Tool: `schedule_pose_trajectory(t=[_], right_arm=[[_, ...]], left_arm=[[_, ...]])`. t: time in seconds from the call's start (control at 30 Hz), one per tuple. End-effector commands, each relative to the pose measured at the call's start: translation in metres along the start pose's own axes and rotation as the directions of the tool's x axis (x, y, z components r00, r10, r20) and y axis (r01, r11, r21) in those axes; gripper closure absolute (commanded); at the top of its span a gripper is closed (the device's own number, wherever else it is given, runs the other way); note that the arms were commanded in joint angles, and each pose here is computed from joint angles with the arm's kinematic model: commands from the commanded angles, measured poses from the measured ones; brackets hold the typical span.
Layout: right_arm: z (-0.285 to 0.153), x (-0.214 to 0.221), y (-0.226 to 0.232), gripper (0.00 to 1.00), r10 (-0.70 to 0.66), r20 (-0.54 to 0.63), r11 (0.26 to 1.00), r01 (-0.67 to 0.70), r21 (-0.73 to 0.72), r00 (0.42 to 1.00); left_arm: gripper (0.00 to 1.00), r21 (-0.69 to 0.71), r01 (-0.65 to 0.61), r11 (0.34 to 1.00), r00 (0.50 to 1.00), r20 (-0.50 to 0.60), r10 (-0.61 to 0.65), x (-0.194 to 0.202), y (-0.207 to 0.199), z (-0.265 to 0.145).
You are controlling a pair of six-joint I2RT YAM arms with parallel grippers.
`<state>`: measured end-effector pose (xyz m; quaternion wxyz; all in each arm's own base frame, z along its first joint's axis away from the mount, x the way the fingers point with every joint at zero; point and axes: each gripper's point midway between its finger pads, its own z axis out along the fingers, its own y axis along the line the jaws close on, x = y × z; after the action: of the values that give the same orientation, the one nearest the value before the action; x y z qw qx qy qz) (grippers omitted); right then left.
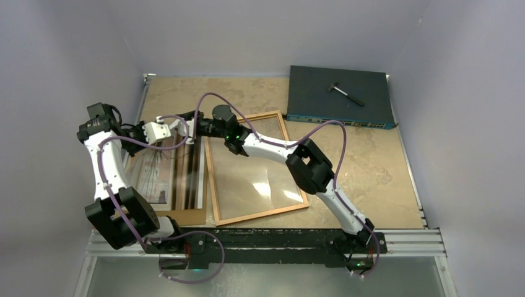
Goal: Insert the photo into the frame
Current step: Pick up the photo at the center of the board.
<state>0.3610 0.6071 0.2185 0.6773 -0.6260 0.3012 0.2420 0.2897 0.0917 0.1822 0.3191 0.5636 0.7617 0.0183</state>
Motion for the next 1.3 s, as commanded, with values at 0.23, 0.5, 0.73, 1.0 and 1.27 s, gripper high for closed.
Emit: schedule_pose_trajectory(t=[0.23, 0.5, 0.73, 1.0, 1.27], right_arm=[[0.002, 0.011, -0.013, 0.52, -0.116, -0.076, 0.99, 0.121, 0.067, 0.99], [0.0, 0.018, -0.007, 0.64, -0.12, -0.11, 0.989, 0.129, 0.071, 0.987], [-0.007, 0.002, -0.017, 0.87, -0.148, -0.098, 0.975, 0.162, 0.154, 0.984], [-0.023, -0.025, -0.041, 1.0, -0.133, -0.068, 0.951, 0.146, 0.272, 0.989], [-0.032, -0.075, -0.065, 1.0, -0.116, -0.003, 0.927, 0.109, 0.359, 0.993]], left_arm=[[1.0, -0.026, -0.091, 0.995, 0.994, 0.064, 0.093, -0.023, 0.002, -0.005], [1.0, -0.029, -0.098, 0.995, 0.992, 0.08, 0.1, -0.027, 0.002, -0.005], [1.0, -0.046, -0.092, 0.995, 0.991, 0.089, 0.096, -0.029, 0.005, -0.006], [0.65, -0.161, -0.009, 0.987, 0.995, 0.094, 0.024, -0.034, 0.034, -0.017], [0.13, -0.398, 0.291, 0.87, 0.948, 0.24, -0.207, -0.063, 0.114, -0.068]])
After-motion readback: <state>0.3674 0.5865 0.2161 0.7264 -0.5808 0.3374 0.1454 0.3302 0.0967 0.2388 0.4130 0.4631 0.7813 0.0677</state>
